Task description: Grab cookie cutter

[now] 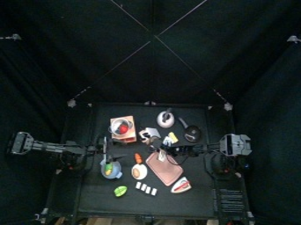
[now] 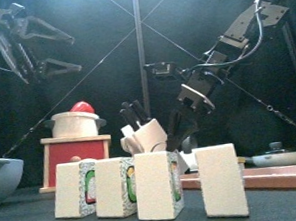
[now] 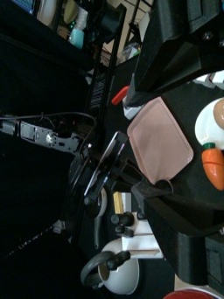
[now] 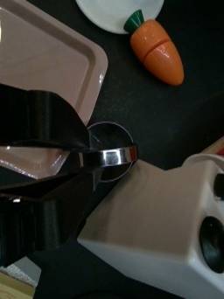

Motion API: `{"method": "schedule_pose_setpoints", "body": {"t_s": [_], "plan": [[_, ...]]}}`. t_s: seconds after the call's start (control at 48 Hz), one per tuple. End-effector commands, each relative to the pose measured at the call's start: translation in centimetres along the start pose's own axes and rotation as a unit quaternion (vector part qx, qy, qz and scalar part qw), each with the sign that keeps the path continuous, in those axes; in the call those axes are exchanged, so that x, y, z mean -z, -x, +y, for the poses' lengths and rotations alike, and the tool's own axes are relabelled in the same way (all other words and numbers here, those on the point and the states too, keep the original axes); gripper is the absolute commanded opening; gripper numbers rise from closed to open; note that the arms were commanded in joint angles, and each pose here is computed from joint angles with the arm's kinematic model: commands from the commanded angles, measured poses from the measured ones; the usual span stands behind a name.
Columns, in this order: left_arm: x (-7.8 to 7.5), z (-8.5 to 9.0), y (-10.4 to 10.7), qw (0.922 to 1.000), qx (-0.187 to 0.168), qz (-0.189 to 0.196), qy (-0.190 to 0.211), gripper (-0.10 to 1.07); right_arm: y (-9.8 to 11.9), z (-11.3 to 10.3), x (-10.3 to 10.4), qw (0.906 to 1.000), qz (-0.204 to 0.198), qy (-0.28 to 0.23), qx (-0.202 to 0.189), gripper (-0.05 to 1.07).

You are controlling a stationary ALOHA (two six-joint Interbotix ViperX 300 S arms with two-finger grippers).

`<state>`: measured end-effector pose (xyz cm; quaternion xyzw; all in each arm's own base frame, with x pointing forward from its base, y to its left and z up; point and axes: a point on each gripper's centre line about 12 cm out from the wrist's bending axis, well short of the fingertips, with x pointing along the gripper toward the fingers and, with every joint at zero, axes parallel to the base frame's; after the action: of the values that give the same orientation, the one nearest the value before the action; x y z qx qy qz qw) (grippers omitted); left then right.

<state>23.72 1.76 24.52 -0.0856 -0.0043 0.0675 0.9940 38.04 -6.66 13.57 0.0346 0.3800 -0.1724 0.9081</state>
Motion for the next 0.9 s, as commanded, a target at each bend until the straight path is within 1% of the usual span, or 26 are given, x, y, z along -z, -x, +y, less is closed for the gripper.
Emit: {"method": "schedule_pose_setpoints", "body": {"t_s": [0.0, 0.083, 0.271, 0.354, 0.479, 0.562, 0.75, 0.875], "plan": [[-0.7, -0.1, -0.3, 0.9999, 0.0, -0.01, 0.0, 1.02, 1.4, 0.0, -2.0, 0.9995, -0.031, -0.009, 0.0, 0.59], [-0.7, -0.1, -0.3, 0.9999, 0.0, -0.01, 0.001, 1.02, 2.0, -0.2, -2.4, 0.9992, -0.039, -0.011, 0.006, 0.59], [-0.2, -0.1, -0.1, 1.0, 0.001, -0.004, 0.002, 1.02, 3.7, -0.4, -3.8, 0.9976, -0.064, -0.024, 0.003, 0.59], [-0.1, -0.1, -0.1, 1.0, 0.001, -0.002, 0.006, 1.02, 4.5, -0.1, -4.2, 0.9967, -0.073, -0.033, -0.002, 0.59], [-0.1, -0.2, 0.0, 1.0, 0.001, -0.002, 0.006, 1.02, 4.7, 0.6, -3.5, 0.9971, -0.065, -0.039, -0.006, 0.59], [-0.1, -0.2, -0.1, 1.0, 0.001, -0.002, 0.005, 1.02, 4.9, 1.4, -3.1, 0.9978, -0.06, -0.029, -0.009, 0.59], [-0.4, 0.0, -0.1, 1.0, -0.001, -0.006, 0.003, 1.02, 5.2, 2.0, -2.2, 0.9986, -0.048, -0.021, 0.009, 0.59], [-0.2, 0.0, -0.1, 1.0, -0.002, -0.003, 0.002, 1.02, 5.9, 2.9, -2.1, 0.9986, -0.051, -0.015, 0.005, 0.59]]}}
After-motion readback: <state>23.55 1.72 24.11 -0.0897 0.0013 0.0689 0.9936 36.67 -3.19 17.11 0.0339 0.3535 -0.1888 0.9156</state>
